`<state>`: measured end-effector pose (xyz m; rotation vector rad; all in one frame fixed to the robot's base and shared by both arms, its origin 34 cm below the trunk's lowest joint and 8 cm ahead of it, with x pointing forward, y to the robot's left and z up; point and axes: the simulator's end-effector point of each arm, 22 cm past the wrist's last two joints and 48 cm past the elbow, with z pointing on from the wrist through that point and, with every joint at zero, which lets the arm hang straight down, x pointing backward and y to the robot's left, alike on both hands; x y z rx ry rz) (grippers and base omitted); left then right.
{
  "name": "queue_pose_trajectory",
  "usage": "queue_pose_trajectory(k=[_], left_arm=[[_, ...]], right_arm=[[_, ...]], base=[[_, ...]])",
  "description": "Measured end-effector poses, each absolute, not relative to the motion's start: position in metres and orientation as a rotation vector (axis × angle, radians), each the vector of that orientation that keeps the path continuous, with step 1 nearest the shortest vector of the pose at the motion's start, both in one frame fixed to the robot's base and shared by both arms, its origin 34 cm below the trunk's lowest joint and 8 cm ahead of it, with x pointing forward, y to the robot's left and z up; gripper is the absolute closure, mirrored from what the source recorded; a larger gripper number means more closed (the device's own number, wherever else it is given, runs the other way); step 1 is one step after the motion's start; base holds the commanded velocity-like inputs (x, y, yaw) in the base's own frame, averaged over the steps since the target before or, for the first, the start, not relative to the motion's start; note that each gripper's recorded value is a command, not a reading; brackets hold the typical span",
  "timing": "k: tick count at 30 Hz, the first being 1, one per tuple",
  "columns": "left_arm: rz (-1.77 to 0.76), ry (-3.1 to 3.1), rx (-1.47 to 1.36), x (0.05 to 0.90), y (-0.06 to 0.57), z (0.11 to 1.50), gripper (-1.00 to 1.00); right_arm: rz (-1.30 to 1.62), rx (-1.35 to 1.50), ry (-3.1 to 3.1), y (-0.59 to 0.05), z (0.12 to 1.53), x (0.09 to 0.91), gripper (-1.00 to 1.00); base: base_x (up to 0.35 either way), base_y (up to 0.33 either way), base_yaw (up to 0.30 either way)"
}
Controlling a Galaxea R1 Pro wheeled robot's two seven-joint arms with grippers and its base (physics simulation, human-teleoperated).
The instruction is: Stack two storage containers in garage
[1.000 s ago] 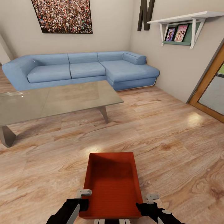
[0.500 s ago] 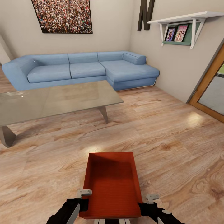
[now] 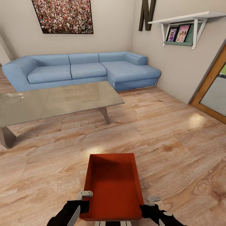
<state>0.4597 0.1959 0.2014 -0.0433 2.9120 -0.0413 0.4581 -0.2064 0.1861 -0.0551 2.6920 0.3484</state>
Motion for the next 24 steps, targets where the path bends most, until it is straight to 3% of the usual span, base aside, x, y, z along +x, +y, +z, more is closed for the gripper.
queue_pose_trajectory(k=[24], left_arm=[[-0.044,2.911,-0.049,0.469,0.197,0.237,1.0]], right_arm=[[0.351,-0.054,2.691,-0.205,0.222,0.468,1.0]], base=[[0.0,0.0,0.0]])
